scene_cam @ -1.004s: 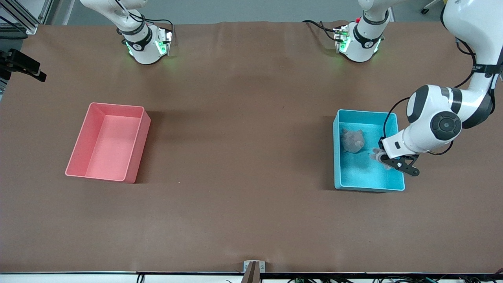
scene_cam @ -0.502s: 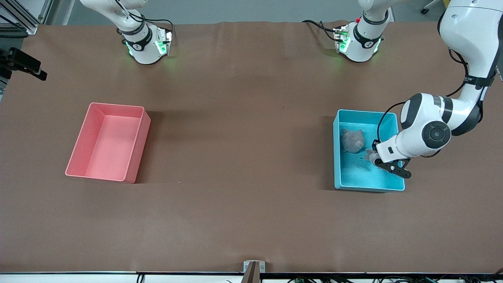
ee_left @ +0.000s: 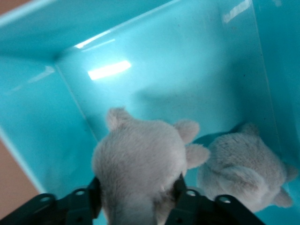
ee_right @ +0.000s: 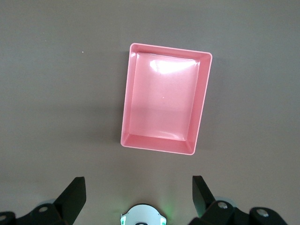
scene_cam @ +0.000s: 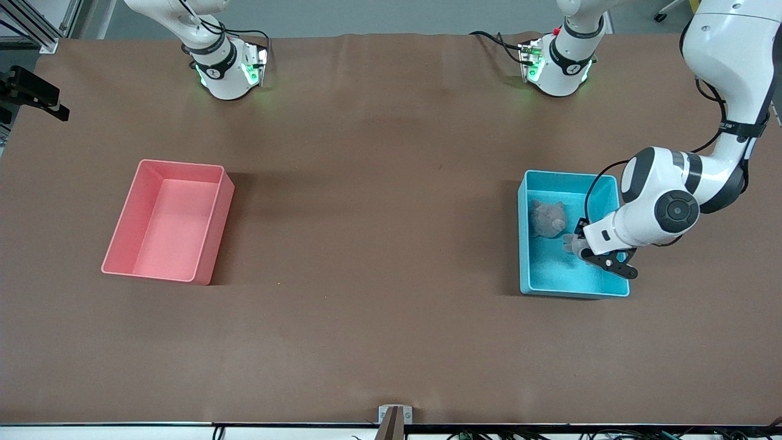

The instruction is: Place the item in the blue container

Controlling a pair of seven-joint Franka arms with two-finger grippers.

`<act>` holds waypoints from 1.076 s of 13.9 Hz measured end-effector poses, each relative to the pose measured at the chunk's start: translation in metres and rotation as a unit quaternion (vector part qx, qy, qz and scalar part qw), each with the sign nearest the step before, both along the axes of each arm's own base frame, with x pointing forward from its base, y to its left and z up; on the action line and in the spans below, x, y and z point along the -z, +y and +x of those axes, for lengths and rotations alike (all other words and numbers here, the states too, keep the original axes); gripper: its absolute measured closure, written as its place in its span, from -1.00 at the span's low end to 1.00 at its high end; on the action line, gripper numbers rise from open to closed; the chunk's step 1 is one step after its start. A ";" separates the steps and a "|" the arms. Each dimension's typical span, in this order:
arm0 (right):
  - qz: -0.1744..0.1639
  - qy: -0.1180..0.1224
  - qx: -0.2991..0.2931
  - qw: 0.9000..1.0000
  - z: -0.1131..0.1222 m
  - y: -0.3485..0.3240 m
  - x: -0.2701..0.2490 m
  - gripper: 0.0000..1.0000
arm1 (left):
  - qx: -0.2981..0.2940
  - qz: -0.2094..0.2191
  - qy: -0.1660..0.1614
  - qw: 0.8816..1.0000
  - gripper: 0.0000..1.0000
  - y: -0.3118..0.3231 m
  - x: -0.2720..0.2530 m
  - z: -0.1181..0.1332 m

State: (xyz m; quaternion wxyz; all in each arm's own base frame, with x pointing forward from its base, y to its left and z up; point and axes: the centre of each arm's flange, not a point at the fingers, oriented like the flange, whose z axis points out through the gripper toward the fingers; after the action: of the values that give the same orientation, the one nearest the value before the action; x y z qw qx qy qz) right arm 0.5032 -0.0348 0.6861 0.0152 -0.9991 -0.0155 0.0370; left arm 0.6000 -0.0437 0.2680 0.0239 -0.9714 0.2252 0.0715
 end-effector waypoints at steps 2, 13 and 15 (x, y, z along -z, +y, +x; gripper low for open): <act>0.000 0.000 0.000 1.000 0.000 0.000 0.000 -1.00 | 0.000 0.012 -0.014 1.000 -0.74 -0.001 -0.032 0.003; 0.000 0.002 -0.002 1.000 0.000 0.001 0.000 -1.00 | -0.161 -0.010 -0.044 0.986 -1.00 -0.007 -0.283 -0.033; 0.001 0.009 -0.002 1.000 -0.002 0.001 0.001 -1.00 | -0.191 -0.014 -0.049 0.980 -1.00 -0.002 -0.302 -0.042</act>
State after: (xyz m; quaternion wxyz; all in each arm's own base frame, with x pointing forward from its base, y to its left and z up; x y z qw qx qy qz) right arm 0.5012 -0.0336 0.6850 0.0158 -0.9987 -0.0174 0.0457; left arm 0.5580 -0.0461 0.5704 0.0077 -0.9991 0.0347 0.0235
